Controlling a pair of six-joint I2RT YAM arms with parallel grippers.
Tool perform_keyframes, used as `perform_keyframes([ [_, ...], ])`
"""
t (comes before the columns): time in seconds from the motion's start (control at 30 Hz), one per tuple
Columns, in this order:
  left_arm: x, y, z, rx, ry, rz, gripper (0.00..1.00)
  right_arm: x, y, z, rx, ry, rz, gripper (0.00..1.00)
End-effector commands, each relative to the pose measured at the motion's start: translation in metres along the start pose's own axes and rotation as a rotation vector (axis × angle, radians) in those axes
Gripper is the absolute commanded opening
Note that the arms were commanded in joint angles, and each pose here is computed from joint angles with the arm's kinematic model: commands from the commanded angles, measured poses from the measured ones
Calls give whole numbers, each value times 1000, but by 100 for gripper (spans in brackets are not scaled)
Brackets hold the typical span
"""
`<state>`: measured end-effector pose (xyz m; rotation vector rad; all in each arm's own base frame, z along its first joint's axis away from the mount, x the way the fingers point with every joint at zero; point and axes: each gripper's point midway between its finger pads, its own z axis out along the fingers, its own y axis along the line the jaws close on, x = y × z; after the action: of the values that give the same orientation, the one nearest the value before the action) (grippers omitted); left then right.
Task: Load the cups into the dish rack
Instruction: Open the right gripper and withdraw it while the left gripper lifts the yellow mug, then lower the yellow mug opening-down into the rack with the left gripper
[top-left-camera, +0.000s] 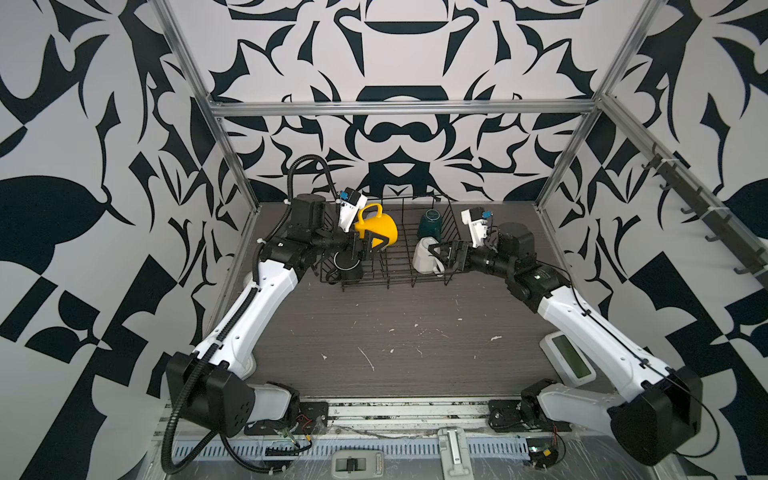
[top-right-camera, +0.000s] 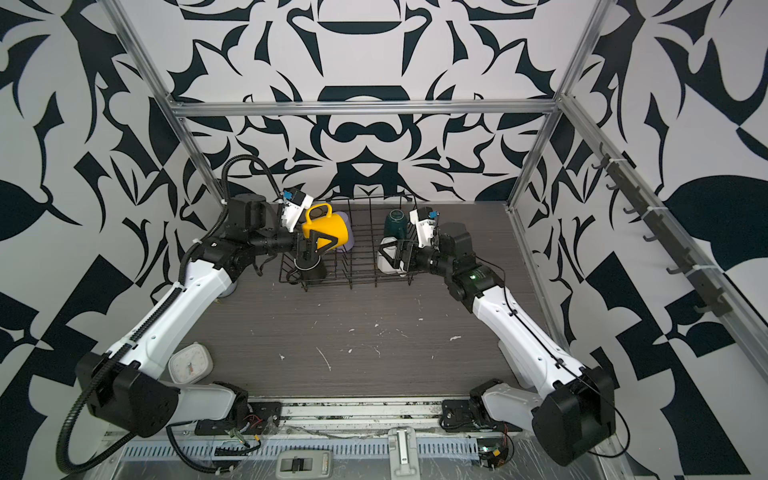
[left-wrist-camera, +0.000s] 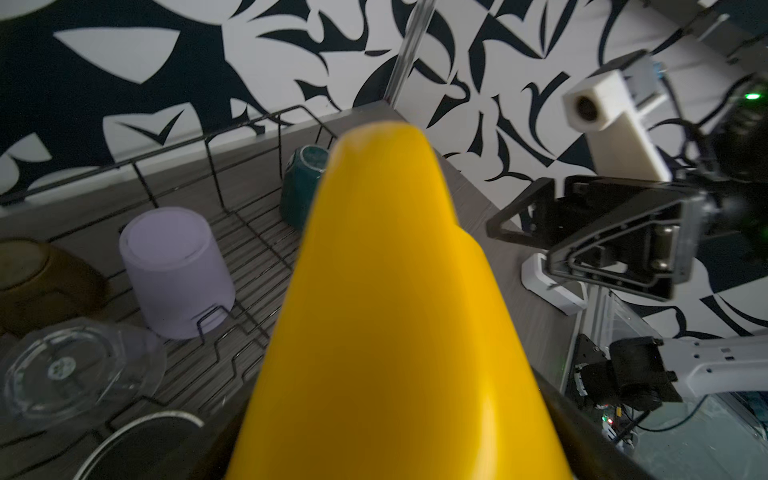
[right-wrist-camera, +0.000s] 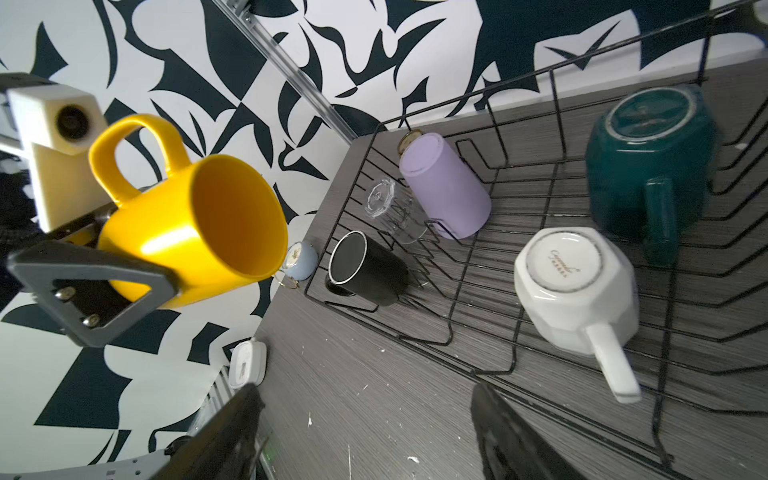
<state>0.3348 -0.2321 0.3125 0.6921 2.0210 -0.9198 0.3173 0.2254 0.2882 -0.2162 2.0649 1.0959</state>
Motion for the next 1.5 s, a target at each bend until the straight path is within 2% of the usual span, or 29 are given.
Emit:
perform_keyframes([
  [0.0,-7,9,-7,-84,26,-38,0,-2,-5,-8,47,-27,-47,82],
  [0.3,-5,36,11,-180,125,-117,0,3,-12,-12,74,-23,-62,82],
  [0.77,18,61,46,-287,368,-48,0,13,-18,-19,91,-13,-96,86],
  [0.93,23,68,57,-334,434,-4,0,16,-21,-20,94,-5,-96,87],
  [1.27,49,79,74,-345,626,187,0,20,-26,-23,102,-10,-99,88],
  [1.47,55,90,79,-364,680,221,0,21,-30,-25,108,-13,-96,88],
])
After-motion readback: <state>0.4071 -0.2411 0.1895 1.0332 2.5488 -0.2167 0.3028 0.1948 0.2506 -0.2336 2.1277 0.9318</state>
